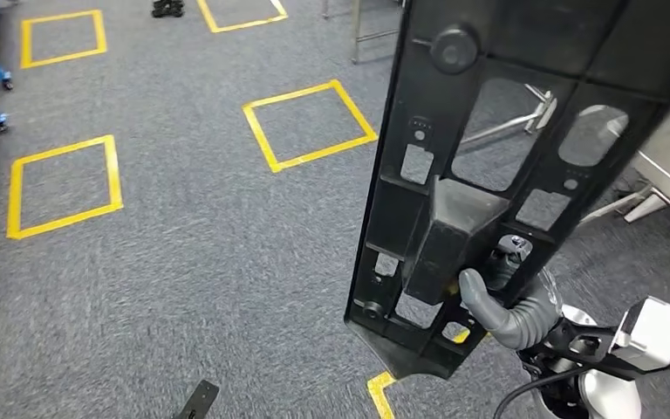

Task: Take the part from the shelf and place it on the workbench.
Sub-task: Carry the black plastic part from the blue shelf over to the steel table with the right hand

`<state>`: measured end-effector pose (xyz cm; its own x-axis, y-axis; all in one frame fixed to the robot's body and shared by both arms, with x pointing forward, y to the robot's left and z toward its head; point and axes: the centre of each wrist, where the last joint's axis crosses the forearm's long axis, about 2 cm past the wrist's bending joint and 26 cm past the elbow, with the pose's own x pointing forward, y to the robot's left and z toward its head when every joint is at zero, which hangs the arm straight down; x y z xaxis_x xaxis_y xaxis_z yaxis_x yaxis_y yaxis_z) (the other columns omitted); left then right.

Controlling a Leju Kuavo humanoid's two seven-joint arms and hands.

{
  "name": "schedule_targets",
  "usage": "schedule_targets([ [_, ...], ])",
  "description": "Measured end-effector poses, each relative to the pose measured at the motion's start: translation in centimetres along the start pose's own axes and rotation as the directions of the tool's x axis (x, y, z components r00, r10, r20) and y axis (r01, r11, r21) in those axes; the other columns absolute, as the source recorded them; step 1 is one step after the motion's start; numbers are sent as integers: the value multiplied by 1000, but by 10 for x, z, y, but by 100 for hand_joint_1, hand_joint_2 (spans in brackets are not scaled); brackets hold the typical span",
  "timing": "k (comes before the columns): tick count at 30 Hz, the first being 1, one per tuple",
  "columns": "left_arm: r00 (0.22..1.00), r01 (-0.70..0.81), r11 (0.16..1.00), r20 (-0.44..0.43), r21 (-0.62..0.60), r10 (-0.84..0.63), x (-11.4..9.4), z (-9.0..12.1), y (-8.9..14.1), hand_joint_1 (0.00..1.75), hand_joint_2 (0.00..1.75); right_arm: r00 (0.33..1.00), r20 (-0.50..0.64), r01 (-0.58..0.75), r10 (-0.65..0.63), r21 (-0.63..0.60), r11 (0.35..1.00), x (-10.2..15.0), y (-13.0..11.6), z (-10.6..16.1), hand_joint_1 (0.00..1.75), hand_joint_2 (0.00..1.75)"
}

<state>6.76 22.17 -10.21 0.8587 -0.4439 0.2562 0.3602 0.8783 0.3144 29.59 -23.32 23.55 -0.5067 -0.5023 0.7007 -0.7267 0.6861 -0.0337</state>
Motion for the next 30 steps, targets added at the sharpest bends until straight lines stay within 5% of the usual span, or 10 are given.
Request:
schedule_targets([
  [30, 1000, -1, 1000, -3, -7, 1, -3, 1, -2, 0, 175, 1000, 6, -20, 20, -16, 1000, 3, -1, 7, 175, 175],
])
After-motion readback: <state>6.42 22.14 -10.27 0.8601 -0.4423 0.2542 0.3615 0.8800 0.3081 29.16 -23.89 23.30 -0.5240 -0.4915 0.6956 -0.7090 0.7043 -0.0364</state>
